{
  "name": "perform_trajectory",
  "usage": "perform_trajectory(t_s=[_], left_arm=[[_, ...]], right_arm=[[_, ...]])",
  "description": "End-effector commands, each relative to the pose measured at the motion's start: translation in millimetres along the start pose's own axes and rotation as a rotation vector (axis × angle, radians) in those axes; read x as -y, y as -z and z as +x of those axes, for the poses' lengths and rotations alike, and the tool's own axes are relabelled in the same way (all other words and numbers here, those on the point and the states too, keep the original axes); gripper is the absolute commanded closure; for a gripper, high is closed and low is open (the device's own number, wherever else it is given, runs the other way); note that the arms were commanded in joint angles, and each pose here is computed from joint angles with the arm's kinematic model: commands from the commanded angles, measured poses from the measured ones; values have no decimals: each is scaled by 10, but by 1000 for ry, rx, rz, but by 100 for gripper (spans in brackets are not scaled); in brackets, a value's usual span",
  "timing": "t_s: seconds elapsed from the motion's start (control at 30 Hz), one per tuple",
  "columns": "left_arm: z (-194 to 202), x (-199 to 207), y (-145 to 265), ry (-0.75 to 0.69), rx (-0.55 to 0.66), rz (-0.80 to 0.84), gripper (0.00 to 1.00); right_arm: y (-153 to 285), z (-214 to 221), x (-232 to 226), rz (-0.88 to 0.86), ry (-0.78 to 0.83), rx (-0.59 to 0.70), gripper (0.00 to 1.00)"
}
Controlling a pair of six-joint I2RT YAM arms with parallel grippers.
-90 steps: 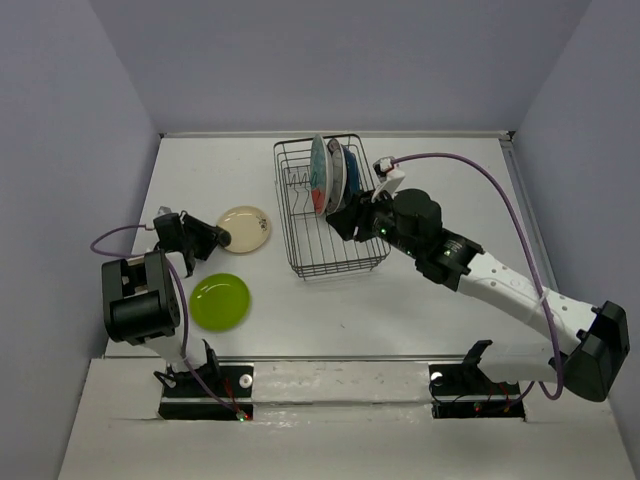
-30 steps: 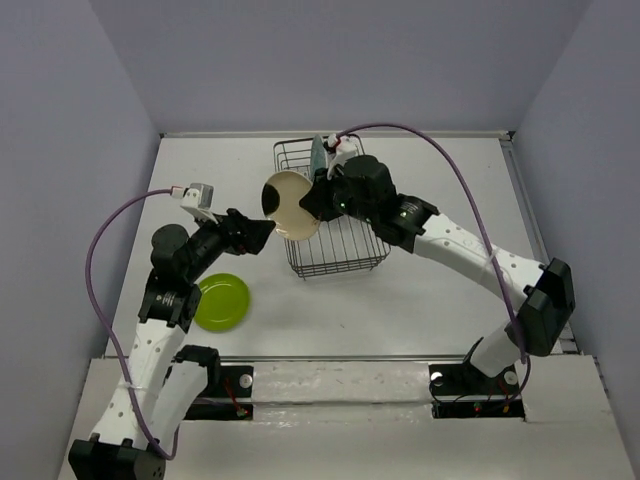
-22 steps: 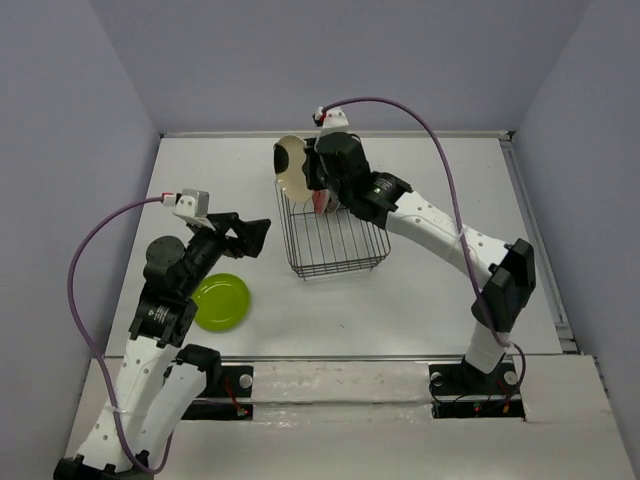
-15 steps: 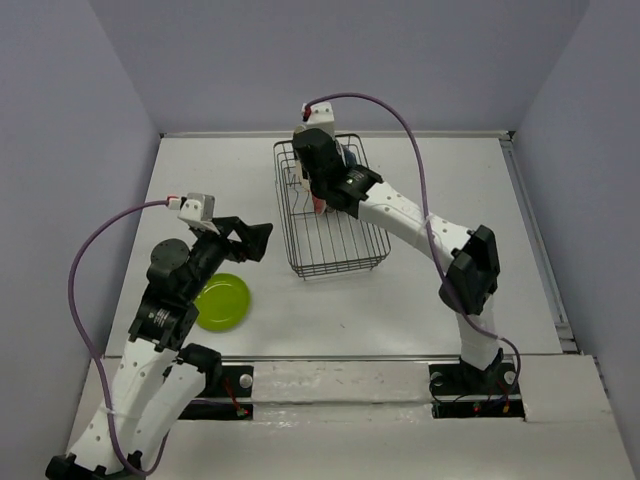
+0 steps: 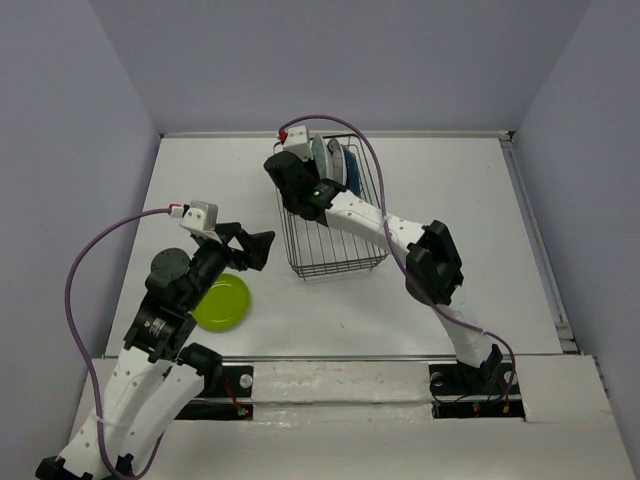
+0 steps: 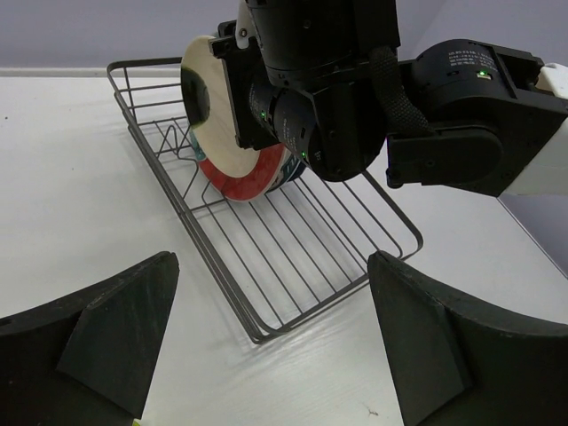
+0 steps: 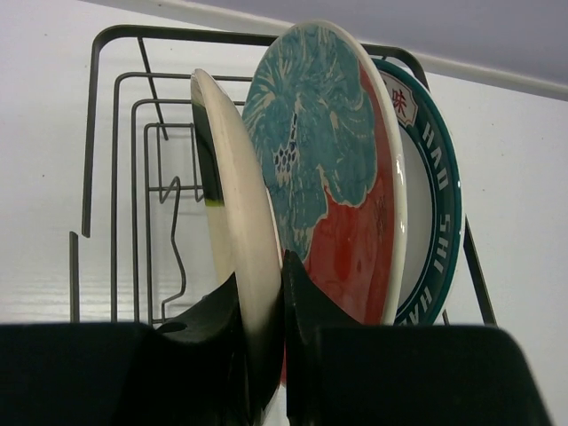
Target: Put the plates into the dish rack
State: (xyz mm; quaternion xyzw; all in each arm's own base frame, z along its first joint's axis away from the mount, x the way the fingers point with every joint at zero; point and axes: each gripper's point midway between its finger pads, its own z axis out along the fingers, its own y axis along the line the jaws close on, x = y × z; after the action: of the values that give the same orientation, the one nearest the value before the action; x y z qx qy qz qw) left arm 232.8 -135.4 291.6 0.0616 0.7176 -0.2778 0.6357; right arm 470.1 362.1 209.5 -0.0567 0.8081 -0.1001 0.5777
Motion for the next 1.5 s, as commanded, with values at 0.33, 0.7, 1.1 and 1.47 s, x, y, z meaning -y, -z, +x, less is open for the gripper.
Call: perform_trajectory(t_s=[0.33,0.7,1.1,1.47], left_arm=[[-152,11,16,-21,58,-4,1],[-149,-14,7,-20,59,-17,1],[-139,-17,-4,-17,55,-16,1],[-129,-21,-16,-16,51,-18,1]], right_arm=[[69,-321,297,109,-80,62,93],[-54,-205,395,133,-128,41,93],[-45,-251,406,136,-155,56,93],[-191,-4,157,50,-173,6,89]])
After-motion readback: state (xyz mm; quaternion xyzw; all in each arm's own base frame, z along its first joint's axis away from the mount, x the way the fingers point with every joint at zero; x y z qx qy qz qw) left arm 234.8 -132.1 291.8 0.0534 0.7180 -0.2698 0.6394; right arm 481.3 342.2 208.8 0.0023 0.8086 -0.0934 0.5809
